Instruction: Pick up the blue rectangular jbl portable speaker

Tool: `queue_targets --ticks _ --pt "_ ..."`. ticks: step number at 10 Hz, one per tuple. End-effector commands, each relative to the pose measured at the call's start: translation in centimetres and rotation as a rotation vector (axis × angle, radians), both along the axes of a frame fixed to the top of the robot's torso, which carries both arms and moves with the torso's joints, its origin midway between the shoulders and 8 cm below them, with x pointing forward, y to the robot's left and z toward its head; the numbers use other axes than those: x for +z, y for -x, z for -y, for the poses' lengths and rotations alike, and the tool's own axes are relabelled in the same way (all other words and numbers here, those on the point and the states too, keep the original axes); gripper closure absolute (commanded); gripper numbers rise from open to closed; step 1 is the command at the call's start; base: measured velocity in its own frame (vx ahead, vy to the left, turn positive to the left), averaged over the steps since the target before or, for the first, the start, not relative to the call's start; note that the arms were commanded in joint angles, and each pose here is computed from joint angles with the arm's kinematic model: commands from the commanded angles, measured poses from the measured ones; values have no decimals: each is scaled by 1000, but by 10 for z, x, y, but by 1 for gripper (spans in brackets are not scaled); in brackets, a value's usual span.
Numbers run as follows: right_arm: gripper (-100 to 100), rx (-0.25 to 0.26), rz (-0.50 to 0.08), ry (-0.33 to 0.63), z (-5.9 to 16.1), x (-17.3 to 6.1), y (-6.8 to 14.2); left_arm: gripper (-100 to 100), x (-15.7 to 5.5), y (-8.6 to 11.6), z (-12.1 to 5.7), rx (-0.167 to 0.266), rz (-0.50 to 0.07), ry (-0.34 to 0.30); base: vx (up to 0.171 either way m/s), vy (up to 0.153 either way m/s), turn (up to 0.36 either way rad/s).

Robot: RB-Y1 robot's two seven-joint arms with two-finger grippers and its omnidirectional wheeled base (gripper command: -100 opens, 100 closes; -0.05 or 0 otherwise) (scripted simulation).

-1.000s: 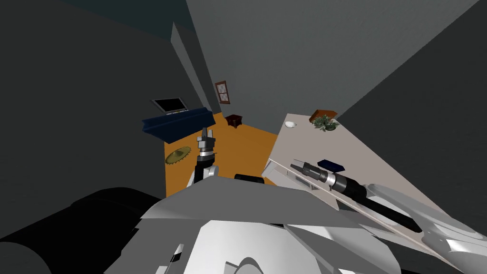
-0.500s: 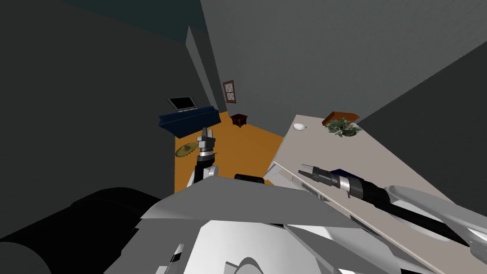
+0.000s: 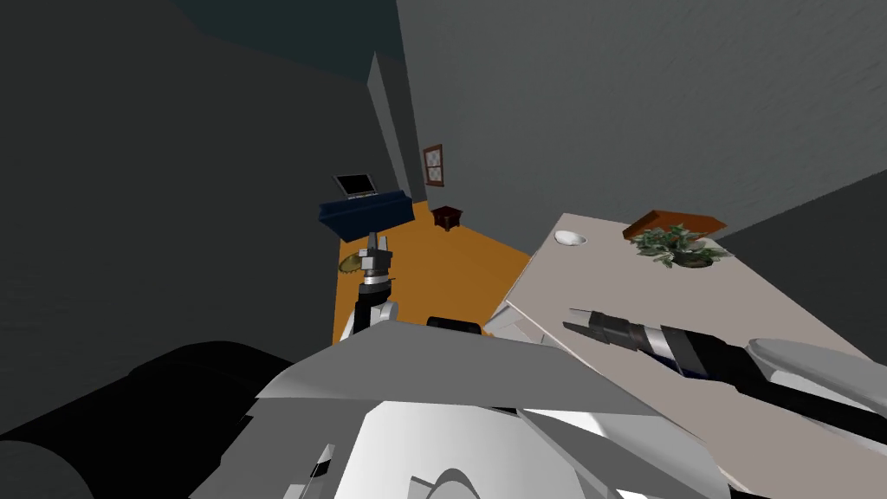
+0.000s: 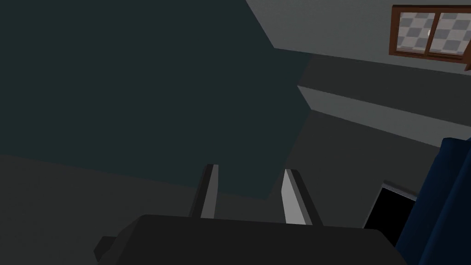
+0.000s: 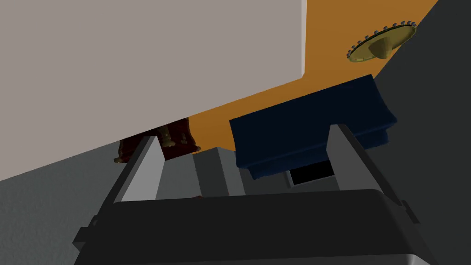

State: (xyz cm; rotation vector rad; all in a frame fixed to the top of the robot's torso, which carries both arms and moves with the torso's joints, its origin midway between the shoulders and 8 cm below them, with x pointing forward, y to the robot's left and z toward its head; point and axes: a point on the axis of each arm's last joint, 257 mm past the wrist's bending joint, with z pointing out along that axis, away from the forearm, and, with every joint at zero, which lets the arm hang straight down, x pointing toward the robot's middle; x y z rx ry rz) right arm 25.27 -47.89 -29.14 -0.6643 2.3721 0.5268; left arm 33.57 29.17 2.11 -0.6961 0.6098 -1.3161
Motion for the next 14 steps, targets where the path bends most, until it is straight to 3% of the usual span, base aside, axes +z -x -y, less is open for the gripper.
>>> queue_targets --ticks 1,3,5,10,12,13,14 --pt "-100 7 -53 89 29 -5 14 0 0 0 0 0 0 0 -18 -38 272" --pt "-100 12 -135 213 73 -9 37 0 0 0 0 0 0 0 -43 -66 373" --pt "-100 14 -136 215 73 -9 37 0 0 0 0 0 0 0 -35 -44 39" --pt "-100 17 -324 445 157 -10 100 0 0 0 0 0 0 0 -87 -94 273" --pt "-100 18 -387 502 178 -10 125 0 0 0 0 0 0 0 -122 -125 198" --pt "-100 18 -439 541 193 -11 147 0 0 0 0 0 0 0 -187 -138 220" --pt "-100 18 -439 541 193 -11 147 0 0 0 0 0 0 0 -161 -92 107"
